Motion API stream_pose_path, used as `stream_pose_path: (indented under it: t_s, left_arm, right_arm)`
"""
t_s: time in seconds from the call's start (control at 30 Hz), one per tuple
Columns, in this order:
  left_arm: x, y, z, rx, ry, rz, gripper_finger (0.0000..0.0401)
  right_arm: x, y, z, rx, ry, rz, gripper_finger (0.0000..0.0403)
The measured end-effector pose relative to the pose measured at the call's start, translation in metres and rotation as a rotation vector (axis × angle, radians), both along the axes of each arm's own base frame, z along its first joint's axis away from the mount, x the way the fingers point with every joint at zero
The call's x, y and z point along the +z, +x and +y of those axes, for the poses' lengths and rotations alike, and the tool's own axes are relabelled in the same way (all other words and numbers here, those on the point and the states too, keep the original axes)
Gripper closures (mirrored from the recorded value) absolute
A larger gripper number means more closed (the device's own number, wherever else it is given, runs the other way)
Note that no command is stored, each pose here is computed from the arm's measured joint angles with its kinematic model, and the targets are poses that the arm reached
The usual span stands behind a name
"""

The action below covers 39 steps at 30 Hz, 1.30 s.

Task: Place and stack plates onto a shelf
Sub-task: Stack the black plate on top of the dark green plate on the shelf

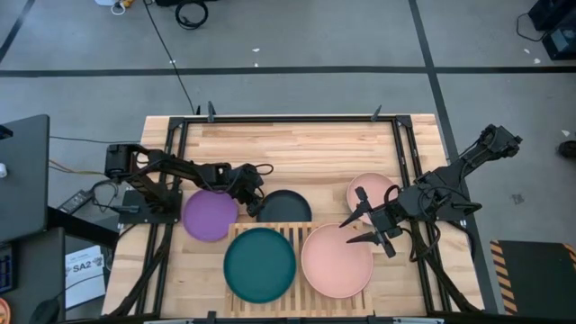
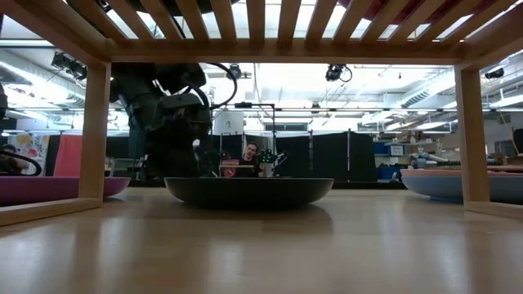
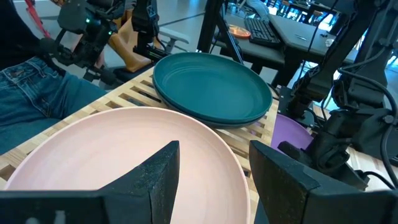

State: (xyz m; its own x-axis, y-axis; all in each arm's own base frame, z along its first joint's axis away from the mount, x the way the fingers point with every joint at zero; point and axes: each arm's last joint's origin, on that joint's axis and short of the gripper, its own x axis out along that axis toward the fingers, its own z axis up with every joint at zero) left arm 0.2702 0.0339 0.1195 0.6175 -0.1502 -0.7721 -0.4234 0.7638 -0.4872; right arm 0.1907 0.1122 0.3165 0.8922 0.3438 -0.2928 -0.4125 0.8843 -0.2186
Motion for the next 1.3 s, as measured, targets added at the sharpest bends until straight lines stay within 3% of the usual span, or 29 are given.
stream_pose_path:
  t_s: [1.07,1.3]
  left_arm:
    - [-0.0001,-0.0005,0.0003,0.024,-0.01,0.009,0.0261]
    - [0.0001,-0.0004,0.0004,0.024,-0.01,0.007,0.0317]
  right_arm:
    - [0.0,0.0,0.0,0.0,0.0,0.0,0.0204]
    - [0.0,0.0,0.0,0.0,0.0,0.0,0.0204]
